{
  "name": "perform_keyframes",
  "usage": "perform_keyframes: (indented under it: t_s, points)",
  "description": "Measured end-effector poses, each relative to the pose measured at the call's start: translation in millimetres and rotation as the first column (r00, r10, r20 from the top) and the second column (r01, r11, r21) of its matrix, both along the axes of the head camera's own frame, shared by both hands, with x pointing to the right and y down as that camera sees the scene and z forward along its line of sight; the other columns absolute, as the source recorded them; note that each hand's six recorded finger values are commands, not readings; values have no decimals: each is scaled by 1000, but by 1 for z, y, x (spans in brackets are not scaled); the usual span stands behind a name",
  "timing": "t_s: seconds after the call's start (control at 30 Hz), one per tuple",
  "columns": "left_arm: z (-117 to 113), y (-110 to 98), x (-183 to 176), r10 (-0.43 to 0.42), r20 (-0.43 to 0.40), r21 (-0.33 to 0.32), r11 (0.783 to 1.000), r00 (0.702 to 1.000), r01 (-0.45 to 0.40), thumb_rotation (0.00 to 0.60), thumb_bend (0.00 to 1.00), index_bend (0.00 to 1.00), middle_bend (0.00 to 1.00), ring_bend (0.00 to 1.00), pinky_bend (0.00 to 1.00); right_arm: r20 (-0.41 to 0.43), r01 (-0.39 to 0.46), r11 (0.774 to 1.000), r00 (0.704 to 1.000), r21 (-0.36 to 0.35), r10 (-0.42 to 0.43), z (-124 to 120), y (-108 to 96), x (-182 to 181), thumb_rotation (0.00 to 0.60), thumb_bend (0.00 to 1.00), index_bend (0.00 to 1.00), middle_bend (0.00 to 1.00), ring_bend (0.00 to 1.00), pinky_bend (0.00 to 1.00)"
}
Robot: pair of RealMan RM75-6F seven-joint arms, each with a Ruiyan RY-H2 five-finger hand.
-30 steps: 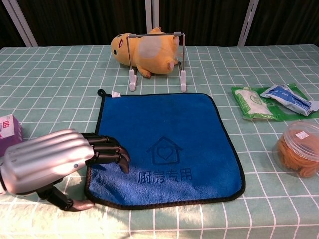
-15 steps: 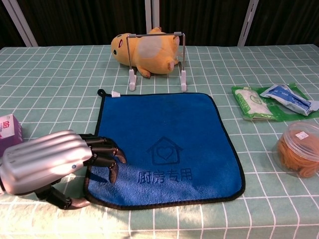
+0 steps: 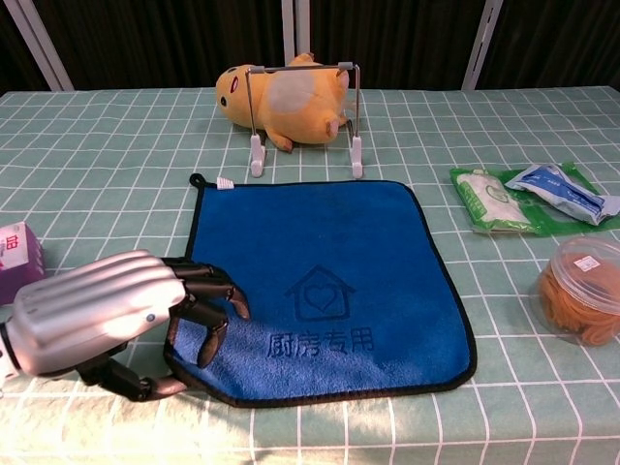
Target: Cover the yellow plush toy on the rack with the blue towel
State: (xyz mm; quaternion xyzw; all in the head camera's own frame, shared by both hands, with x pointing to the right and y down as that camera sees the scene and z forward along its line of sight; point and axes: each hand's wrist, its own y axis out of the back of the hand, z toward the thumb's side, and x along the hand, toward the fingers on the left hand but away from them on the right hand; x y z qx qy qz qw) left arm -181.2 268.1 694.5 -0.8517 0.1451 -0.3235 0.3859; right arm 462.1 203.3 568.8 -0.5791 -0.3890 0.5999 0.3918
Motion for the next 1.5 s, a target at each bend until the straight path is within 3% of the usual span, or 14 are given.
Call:
perform_keyframes:
  t_s: [0.43, 0.67, 0.93, 1.13, 1.5]
  points:
    - [-8, -7, 10, -18, -47, 36, 999, 999, 20, 600, 421, 687, 344, 251, 343, 2, 12, 1000, 1000, -19, -12, 4, 3, -1, 600, 336, 0, 0, 0, 0]
    - [-19, -17, 20, -15, -70, 62, 998, 997, 20, 600, 421, 689, 346, 252, 362, 33, 77, 994, 997, -76, -75, 20, 9, -19, 600, 300, 0, 0, 0, 0]
    - [-38, -40, 35, -55, -72, 63, 996, 996, 59, 600, 438, 697, 354, 264, 389, 113, 165, 983, 981, -77, -156, 27, 3, -56, 600, 299, 0, 0, 0, 0]
    - [-52, -64, 51, -93, -65, 56, 994, 994, 97, 600, 446, 698, 356, 265, 391, 169, 235, 964, 962, -123, -213, 41, 7, -86, 600, 299, 0, 0, 0, 0]
    - [-76, -107, 77, -149, -55, 116, 981, 987, 155, 600, 446, 727, 384, 288, 408, 310, 378, 899, 901, -221, -303, 73, 33, -148, 600, 299, 0, 0, 0, 0]
